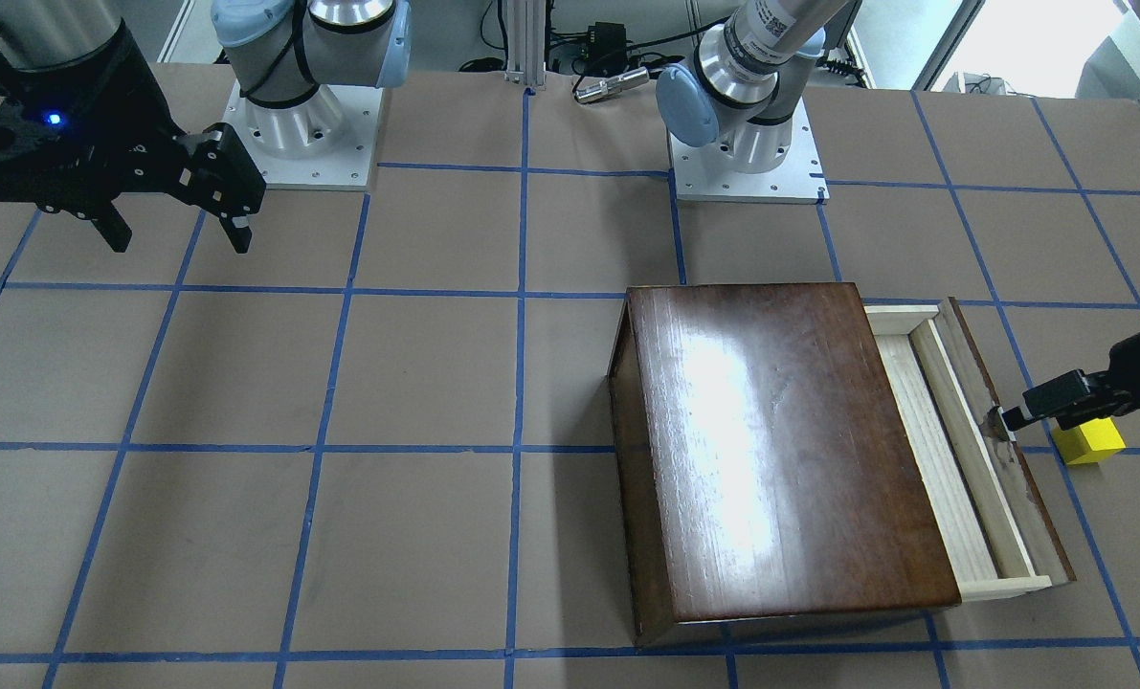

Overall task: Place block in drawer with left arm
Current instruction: 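Release the handle and move the left gripper over the yellow cube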

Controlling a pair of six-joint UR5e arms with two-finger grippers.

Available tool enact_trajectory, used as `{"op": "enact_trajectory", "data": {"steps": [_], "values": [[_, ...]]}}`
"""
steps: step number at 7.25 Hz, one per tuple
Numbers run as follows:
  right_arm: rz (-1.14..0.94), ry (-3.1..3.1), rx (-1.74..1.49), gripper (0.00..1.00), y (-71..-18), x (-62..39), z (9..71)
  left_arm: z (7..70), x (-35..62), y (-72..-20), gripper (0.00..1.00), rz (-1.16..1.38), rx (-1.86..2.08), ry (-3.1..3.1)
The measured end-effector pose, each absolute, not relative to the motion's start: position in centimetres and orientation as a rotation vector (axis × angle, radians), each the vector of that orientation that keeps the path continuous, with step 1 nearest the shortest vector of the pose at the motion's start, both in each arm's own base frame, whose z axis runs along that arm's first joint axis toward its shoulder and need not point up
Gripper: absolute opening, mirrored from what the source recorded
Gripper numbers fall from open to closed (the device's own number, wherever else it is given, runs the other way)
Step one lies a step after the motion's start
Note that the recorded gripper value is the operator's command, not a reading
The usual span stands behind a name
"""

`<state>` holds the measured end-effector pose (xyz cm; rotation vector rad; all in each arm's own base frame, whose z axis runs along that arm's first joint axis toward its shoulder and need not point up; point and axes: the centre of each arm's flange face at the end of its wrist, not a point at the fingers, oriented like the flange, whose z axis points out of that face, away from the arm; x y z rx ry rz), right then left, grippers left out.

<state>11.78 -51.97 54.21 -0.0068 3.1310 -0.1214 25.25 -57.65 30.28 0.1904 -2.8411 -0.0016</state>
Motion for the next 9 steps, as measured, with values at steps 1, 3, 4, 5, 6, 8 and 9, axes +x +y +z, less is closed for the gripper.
{"op": "enact_trajectory", "data": {"steps": [1,3,4,5,6,8,9], "values": [[-0.121,3.131,-0.007,1.0,-52.0,11.8,54.2,30.9,25.3,-57.7,1.0,0.005,0.19,-2.845],[-0.119,3.132,-0.007,1.0,-52.0,11.8,54.1,33.2,27.8,-57.3,0.99,0.021,0.106,-2.915],[-0.12,3.132,-0.007,1.0,-52.0,11.8,54.2,34.4,30.2,-56.7,1.0,0.03,-0.021,-2.967],[-0.121,3.132,-0.007,1.0,-52.0,11.8,54.2,34.8,32.1,-56.1,1.0,0.017,-0.171,-3.005],[-0.121,3.132,-0.007,1.0,-52.0,11.8,54.2,34.4,33.5,-55.6,1.0,-0.025,-0.354,-3.021],[-0.12,3.132,-0.007,1.0,-52.0,11.8,54.2,33.2,34.9,-55.5,1.0,-0.071,-0.747,-2.998],[-0.12,3.132,-0.007,1.0,-52.0,11.8,54.2,32.5,35.6,-55.7,1.0,-0.082,-0.945,-2.981]]}}
